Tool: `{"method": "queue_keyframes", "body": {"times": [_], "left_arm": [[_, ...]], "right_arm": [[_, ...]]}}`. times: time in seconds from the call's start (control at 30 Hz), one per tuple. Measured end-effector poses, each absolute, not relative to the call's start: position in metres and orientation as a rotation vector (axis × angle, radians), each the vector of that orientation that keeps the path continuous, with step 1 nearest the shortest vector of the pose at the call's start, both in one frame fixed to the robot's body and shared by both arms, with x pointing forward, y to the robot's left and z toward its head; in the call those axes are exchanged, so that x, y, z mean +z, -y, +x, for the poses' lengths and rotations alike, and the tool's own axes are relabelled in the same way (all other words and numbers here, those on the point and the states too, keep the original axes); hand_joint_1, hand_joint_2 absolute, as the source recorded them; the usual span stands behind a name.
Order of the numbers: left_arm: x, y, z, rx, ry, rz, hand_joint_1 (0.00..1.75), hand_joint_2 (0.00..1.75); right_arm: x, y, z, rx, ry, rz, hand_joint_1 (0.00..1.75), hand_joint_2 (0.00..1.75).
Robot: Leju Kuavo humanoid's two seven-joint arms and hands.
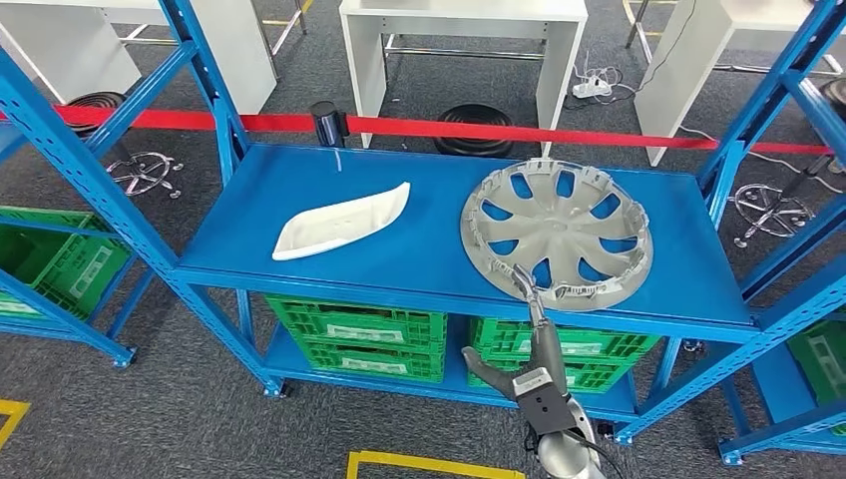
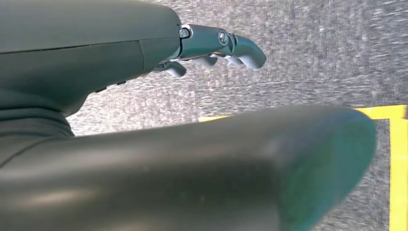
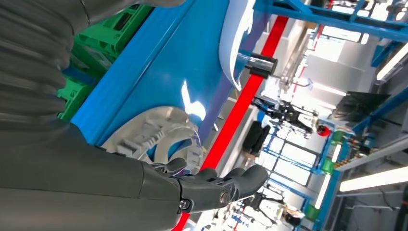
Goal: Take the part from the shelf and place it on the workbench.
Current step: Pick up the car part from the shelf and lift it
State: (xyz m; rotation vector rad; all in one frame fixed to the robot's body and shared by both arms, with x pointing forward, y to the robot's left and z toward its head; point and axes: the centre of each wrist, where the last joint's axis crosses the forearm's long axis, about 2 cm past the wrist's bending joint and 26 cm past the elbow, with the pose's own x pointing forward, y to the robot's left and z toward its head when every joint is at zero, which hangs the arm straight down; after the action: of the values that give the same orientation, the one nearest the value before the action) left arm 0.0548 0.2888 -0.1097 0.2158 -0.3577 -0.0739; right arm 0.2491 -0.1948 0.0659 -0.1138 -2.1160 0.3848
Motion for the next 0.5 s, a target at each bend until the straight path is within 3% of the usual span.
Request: {"method": "queue_keyframes", "body": {"times": [0.5], "left_arm": [[-0.109, -0.286, 0.063, -0.092, 0.370, 0.199, 0.00, 0.00]], "right_arm": [[0.074, 0.190, 0.265, 0.595, 2.161, -0.349, 0.00, 1.75]]}}
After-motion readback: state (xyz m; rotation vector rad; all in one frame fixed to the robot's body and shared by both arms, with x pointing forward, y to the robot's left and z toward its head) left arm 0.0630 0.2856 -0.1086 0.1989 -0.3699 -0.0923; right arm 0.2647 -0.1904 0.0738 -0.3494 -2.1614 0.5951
